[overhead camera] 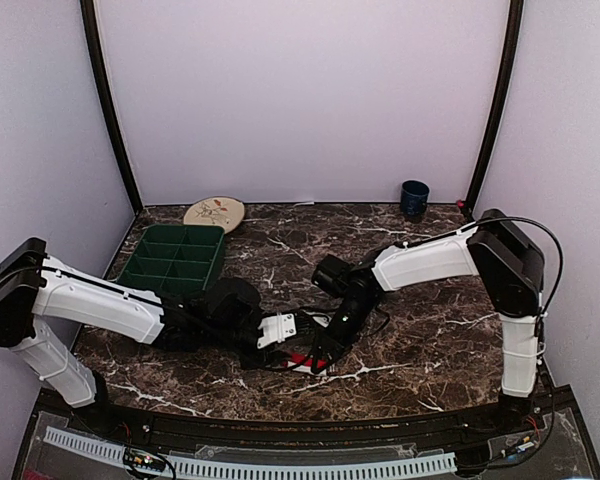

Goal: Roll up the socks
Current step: Pick up the sock from the center of the board.

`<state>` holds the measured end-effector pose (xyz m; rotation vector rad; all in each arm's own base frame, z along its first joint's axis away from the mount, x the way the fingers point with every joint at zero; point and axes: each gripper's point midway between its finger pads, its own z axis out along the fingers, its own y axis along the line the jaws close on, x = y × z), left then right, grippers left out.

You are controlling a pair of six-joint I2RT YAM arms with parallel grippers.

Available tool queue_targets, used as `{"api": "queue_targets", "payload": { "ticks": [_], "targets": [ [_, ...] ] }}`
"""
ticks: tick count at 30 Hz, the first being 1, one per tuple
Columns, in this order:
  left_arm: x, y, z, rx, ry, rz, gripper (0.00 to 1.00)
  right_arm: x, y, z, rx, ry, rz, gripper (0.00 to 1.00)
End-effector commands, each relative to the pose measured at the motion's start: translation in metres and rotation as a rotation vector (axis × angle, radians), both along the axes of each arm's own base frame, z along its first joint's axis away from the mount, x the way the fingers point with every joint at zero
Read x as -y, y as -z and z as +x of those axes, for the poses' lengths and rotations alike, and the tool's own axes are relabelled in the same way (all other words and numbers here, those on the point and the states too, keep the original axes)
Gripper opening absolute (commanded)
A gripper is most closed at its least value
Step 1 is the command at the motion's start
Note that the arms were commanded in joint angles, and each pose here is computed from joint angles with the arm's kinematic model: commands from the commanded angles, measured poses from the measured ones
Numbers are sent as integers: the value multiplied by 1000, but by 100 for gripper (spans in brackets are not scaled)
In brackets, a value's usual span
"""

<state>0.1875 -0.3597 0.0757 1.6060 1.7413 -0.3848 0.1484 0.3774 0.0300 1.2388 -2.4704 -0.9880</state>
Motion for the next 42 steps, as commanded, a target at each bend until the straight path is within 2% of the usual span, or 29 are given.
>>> {"api": "queue_targets", "payload": {
  "ticks": [1,11,25,33,37,40,42],
  "targets": [
    [8,0,-6,48,71,27,48,1,1,2,-34,16,-7,1],
    [19,15,-29,68,188,98,48,0,-1,6,-50,13,4,1],
    [31,38,-12,135,190,193,48,1,1,3,-73,0,11,1],
    [34,51,-11,114,211,247,45,1,0,3,-86,-8,21,1],
    [36,57,-13,89,228,273,38,1,0,4,-86,-8,24,1],
    [36,64,-18,44,245,306,25,2,-1,5,-86,-3,24,1],
    [35,66,-22,18,255,315,12,2,-2,5,-85,1,26,1]
  ]
}}
